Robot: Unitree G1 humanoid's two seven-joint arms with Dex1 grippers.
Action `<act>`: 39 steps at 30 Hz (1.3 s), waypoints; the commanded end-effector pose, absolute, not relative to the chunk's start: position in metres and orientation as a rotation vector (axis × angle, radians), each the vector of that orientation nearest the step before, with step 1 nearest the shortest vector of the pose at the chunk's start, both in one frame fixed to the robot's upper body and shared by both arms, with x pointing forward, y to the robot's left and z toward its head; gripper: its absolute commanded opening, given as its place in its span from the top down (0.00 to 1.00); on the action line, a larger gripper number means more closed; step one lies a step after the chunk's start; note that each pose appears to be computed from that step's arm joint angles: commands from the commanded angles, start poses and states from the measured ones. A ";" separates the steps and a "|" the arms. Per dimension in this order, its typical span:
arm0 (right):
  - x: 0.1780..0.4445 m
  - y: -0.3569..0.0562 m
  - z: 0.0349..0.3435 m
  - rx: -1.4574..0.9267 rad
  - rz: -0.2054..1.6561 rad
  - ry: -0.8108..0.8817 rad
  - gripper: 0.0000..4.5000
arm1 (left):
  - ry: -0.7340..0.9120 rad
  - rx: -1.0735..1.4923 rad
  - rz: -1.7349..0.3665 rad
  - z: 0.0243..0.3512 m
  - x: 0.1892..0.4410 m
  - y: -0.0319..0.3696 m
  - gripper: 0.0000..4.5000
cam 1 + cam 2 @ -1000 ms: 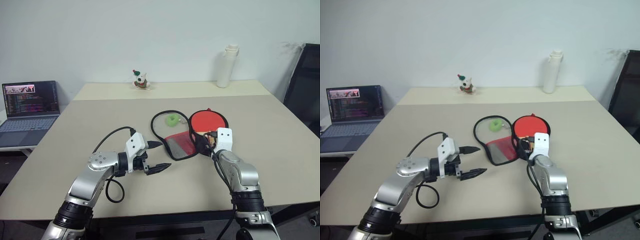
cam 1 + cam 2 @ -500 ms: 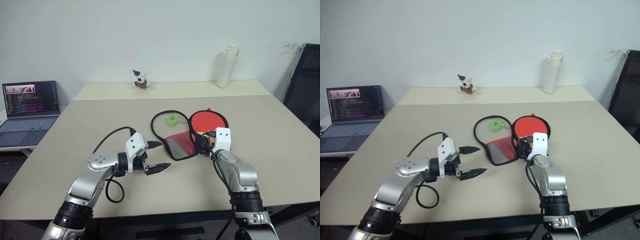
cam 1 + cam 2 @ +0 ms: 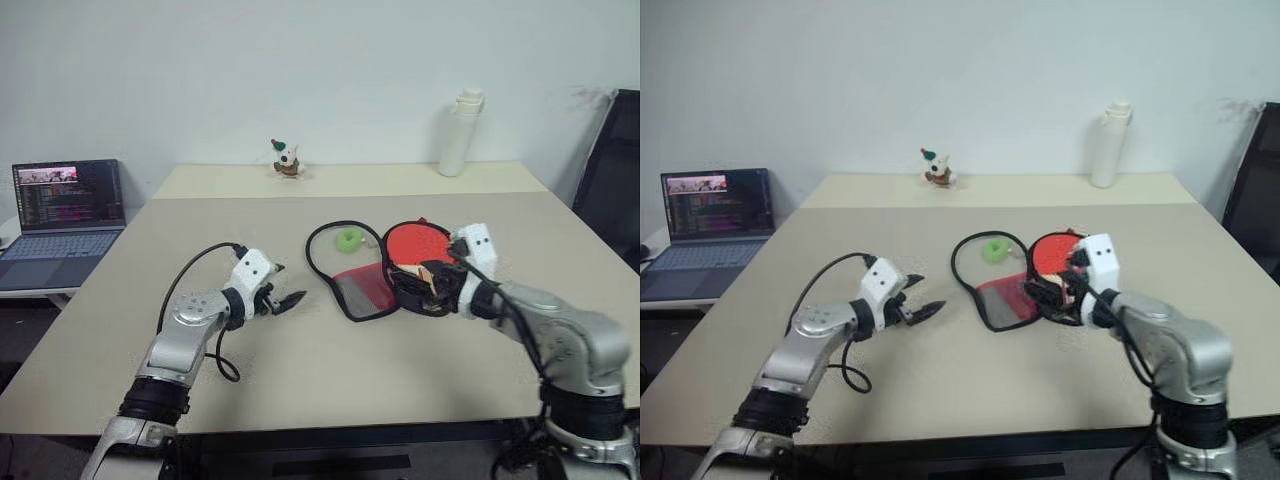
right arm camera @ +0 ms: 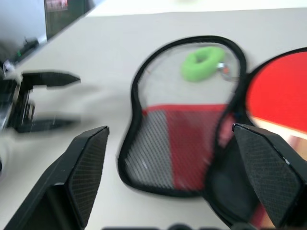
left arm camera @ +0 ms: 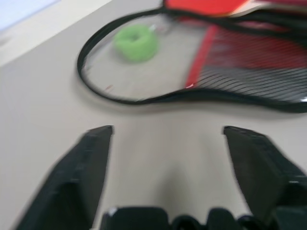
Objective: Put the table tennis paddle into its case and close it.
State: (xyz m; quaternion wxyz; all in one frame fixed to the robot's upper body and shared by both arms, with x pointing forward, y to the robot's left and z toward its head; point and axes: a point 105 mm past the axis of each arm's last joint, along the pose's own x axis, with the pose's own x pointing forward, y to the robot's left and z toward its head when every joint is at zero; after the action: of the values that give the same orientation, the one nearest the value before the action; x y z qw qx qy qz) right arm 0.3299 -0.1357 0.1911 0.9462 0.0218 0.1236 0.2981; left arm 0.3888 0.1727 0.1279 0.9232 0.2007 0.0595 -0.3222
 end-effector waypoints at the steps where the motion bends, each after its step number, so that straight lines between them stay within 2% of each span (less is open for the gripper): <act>1: 0.328 -0.145 0.204 0.028 0.596 0.208 0.00 | 0.103 0.403 -0.650 0.134 0.401 0.170 0.49; 7: 0.332 -0.157 0.205 -0.004 0.550 0.205 0.00 | 0.142 0.306 -0.660 0.124 0.423 0.151 0.97; 8: 0.332 -0.158 0.205 -0.009 0.545 0.206 0.00 | 0.149 0.297 -0.666 0.122 0.427 0.146 0.99; 16: 0.330 -0.167 0.205 -0.029 0.515 0.206 0.00 | 0.168 0.343 -0.743 0.116 0.441 0.109 0.99; 20: 0.327 -0.182 0.205 -0.038 0.470 0.210 0.00 | 0.064 0.376 -0.813 0.148 0.446 0.075 0.99; 25: 0.320 -0.213 0.207 -0.026 0.362 0.214 0.00 | -0.109 0.345 -0.932 0.210 0.443 0.010 0.99; 31: 0.315 -0.240 0.208 -0.038 0.252 0.217 0.00 | -0.167 0.347 -0.992 0.231 0.432 -0.044 0.99; 36: 0.317 -0.245 0.210 -0.036 0.220 0.206 0.00 | -0.186 0.298 -0.942 0.238 0.432 -0.057 0.99; 39: 0.322 -0.244 0.205 -0.040 0.221 0.213 0.00 | -0.195 0.291 -0.942 0.232 0.435 -0.041 0.99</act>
State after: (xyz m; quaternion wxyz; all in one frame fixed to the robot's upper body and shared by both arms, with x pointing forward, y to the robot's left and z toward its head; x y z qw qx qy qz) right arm 0.3202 -0.2410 0.1958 0.9851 -0.0059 0.1261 0.1166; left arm 0.4332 -0.0495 0.2150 0.8766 0.1438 -0.0571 -0.4557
